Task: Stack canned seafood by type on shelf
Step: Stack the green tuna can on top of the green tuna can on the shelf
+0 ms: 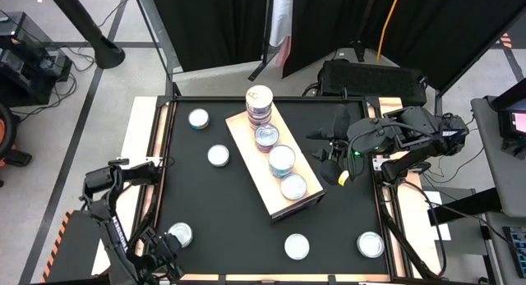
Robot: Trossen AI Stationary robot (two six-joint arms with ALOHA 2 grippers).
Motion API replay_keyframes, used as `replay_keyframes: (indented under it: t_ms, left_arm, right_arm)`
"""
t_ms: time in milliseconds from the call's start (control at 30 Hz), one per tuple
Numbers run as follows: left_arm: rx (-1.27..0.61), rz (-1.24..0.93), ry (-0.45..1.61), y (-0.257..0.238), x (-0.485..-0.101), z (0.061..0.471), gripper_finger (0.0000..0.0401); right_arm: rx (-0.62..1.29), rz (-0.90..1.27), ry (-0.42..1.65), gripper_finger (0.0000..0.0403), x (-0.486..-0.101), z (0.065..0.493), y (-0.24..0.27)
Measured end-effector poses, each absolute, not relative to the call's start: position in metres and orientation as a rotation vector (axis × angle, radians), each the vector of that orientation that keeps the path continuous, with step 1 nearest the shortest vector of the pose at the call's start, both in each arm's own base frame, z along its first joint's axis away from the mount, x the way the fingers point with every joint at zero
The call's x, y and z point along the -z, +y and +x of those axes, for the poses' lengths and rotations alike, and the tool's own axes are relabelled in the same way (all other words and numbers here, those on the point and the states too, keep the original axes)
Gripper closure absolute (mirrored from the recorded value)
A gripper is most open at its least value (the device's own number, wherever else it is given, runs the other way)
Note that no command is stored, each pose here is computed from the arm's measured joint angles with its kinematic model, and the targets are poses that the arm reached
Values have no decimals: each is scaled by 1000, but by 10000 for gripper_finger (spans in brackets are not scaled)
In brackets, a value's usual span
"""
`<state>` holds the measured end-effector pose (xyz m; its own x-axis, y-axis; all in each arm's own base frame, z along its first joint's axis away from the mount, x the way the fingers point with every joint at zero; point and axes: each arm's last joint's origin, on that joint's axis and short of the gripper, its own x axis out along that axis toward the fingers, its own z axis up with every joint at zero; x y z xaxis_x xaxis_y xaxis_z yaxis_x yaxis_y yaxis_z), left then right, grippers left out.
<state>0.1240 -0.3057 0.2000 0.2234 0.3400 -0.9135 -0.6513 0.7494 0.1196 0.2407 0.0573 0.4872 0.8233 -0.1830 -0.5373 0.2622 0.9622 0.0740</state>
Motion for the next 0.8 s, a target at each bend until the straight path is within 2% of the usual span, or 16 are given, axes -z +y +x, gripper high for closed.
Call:
replay_keyframes:
  t_ms: [333,800]
  left_arm:
    - [-696,-314,1212,-314,-175,126,398]
    - [-724,-316,1232,-312,-170,130,398]
  right_arm:
    - [238,147,555,204,-487,241,57]
    - [238,146,555,204,-487,241,57]
